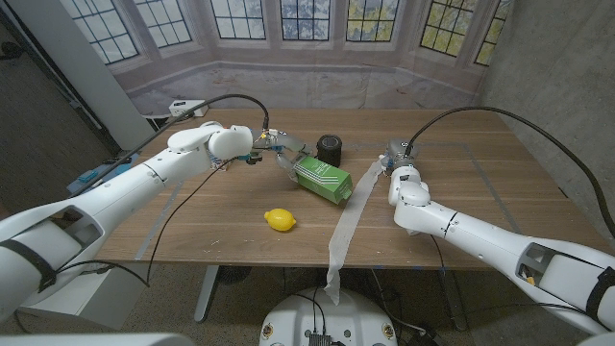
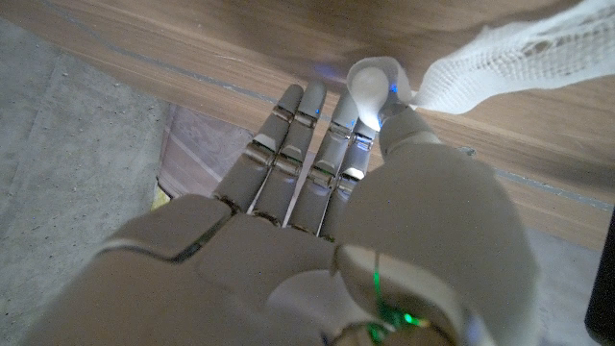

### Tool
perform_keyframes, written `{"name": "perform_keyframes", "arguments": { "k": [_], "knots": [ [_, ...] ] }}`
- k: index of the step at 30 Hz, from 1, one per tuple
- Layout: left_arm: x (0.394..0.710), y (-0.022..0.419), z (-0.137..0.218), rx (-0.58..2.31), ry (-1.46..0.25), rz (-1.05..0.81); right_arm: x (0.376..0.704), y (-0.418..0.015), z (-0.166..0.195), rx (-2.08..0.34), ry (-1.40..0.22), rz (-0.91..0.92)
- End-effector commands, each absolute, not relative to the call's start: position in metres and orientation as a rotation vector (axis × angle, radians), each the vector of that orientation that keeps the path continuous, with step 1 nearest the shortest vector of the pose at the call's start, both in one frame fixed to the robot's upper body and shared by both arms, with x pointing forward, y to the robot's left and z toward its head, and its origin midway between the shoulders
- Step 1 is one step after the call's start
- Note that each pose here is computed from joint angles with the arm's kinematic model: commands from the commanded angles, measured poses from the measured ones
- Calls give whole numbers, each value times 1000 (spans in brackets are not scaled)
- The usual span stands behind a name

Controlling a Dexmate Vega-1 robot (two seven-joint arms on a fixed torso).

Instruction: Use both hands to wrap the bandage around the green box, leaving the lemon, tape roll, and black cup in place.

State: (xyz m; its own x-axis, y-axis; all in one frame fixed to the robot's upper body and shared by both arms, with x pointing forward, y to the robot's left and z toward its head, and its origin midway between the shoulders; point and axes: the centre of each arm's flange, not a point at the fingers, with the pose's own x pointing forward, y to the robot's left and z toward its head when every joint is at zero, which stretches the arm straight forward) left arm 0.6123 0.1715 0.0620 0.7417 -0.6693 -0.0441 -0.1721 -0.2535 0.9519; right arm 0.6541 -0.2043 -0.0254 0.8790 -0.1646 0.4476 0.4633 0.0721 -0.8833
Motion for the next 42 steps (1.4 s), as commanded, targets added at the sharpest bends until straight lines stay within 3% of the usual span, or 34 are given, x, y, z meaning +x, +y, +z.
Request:
{"name": "perform_keyframes", "arguments": {
  "k": [1, 42],
  "knots": [
    [610, 169, 65, 1807, -657, -540, 643, -200, -18, -1415, -293, -502],
    [608, 141, 66, 1801, -660, -521, 597, -170, 15, -1324, -476, -539]
  ]
}}
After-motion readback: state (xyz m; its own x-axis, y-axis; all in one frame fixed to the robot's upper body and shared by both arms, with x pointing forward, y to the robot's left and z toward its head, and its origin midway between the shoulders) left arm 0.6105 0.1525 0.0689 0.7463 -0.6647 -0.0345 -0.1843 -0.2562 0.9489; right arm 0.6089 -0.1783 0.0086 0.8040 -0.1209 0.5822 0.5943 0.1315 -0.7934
